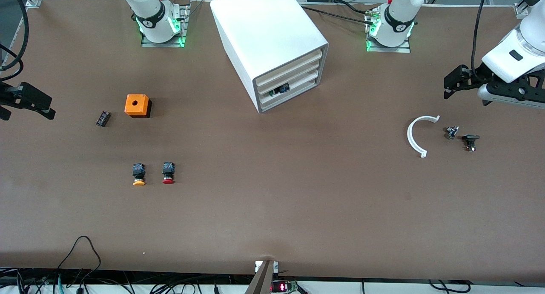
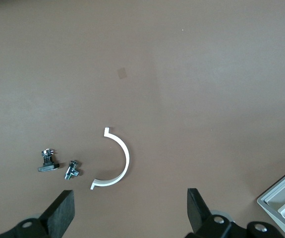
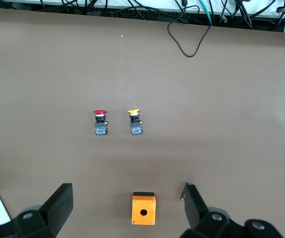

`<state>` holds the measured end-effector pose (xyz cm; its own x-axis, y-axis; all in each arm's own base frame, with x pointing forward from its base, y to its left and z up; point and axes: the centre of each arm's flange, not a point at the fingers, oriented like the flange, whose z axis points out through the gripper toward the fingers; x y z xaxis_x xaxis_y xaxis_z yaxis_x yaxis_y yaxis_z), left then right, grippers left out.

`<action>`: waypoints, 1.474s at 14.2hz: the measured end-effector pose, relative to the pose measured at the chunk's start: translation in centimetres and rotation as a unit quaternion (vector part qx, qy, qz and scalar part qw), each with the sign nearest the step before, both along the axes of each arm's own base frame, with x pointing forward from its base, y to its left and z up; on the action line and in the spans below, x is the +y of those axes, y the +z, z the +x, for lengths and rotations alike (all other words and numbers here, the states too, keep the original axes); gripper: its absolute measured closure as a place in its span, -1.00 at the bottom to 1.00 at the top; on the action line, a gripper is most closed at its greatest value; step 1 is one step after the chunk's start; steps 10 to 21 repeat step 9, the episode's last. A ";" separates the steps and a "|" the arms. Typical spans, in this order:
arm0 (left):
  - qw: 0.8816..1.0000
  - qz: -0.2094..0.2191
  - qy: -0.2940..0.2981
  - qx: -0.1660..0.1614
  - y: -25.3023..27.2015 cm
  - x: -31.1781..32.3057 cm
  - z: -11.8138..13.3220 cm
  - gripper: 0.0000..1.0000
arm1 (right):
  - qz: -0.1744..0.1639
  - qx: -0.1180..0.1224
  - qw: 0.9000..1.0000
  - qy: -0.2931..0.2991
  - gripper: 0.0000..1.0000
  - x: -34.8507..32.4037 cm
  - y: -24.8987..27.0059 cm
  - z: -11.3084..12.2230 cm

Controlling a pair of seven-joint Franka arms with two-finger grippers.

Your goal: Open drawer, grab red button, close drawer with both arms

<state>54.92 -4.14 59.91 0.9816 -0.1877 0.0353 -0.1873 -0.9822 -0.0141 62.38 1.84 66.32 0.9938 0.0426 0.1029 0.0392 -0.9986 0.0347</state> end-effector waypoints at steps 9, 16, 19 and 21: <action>1.000 0.001 -0.002 0.017 -0.2 -0.3 -0.1 -1.00 | 0.000 0.002 1.000 0.004 -1.00 0.4 -0.1 0.0; 1.000 0.001 -0.002 0.017 -0.2 -0.3 -0.1 -1.00 | 0.000 0.002 1.000 0.004 -1.00 0.4 -0.1 0.0; 1.000 0.001 -0.002 0.017 -0.2 -0.3 -0.1 -1.00 | 0.000 0.002 1.000 0.004 -1.00 0.4 -0.1 0.0; 1.000 0.001 -0.002 0.017 -0.2 -0.3 -0.1 -1.00 | 0.000 0.002 1.000 0.004 -1.00 0.4 -0.1 0.0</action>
